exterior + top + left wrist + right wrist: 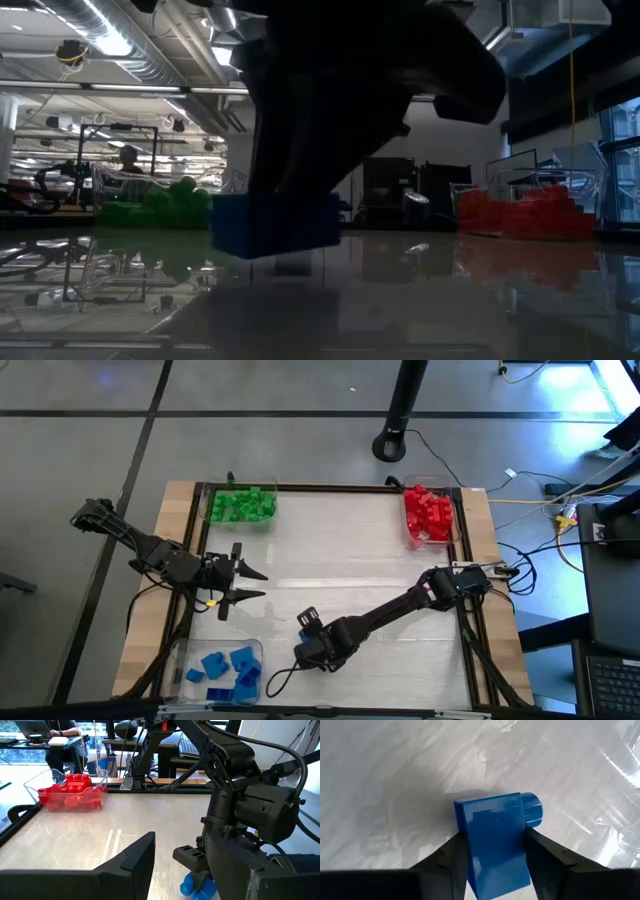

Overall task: Sort blocks
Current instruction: Put the blue game piece into the bottom transparent bin

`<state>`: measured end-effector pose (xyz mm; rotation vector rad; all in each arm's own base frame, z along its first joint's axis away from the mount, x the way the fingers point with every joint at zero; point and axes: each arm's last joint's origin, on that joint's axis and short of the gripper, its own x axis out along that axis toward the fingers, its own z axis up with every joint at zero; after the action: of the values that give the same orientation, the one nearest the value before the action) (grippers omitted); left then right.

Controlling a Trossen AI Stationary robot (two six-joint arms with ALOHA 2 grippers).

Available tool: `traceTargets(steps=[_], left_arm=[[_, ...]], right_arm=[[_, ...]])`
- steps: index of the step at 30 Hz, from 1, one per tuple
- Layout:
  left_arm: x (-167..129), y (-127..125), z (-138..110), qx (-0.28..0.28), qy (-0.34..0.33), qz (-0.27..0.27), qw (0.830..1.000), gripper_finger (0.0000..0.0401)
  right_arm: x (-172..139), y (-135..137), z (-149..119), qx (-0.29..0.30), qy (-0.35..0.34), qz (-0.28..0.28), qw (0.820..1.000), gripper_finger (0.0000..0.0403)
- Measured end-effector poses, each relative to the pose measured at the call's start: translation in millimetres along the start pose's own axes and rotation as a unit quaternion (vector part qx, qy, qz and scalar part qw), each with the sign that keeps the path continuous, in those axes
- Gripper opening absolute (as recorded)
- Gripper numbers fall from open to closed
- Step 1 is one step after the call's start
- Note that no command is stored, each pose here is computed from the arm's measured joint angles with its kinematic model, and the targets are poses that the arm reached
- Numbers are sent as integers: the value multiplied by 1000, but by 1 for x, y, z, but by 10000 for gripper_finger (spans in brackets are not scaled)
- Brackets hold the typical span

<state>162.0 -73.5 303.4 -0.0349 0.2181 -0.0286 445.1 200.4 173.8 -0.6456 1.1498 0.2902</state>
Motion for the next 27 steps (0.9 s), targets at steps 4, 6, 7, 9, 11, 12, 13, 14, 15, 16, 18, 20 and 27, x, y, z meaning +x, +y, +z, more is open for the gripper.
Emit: traceTargets(steps=[4,6,7,9,11,12,13,14,15,16,18,20,27], left_arm=[[0,0,0,0,0,0,1000,164],[0,0,0,0,0,0,1000,164],[0,0,0,0,0,0,1000,164],[0,0,0,0,0,0,1000,164],[0,0,0,0,0,0,1000,164],[0,0,0,0,0,0,1000,164],[0,0,0,0,0,0,1000,164],[0,0,0,0,0,0,1000,164],[0,0,0,0,0,0,1000,164],[0,0,0,0,0,0,1000,164],[0,0,0,0,0,0,1000,164],[0,0,0,0,0,0,1000,164],[0,0,-2,2,8,1,1000,164]], right_arm=[[2,1,-2,-2,8,0,1000,152],[2,1,-2,-2,8,-1,1000,146],[2,0,-2,-2,8,-2,1000,141],[1,0,-2,-2,7,-2,1000,129],[1,0,-2,-5,6,-3,1000,117],[1,0,-2,-5,5,-3,1000,113],[1,0,-1,-3,4,-3,1000,110],[1,0,-1,1,2,-4,1000,109],[1,0,-1,3,0,-4,1000,109],[1,0,0,3,-2,-3,1000,112],[-4,-2,2,4,-7,3,1000,126],[-11,-4,7,7,-21,6,1000,149],[-14,-9,13,19,-41,-8,999,283]])
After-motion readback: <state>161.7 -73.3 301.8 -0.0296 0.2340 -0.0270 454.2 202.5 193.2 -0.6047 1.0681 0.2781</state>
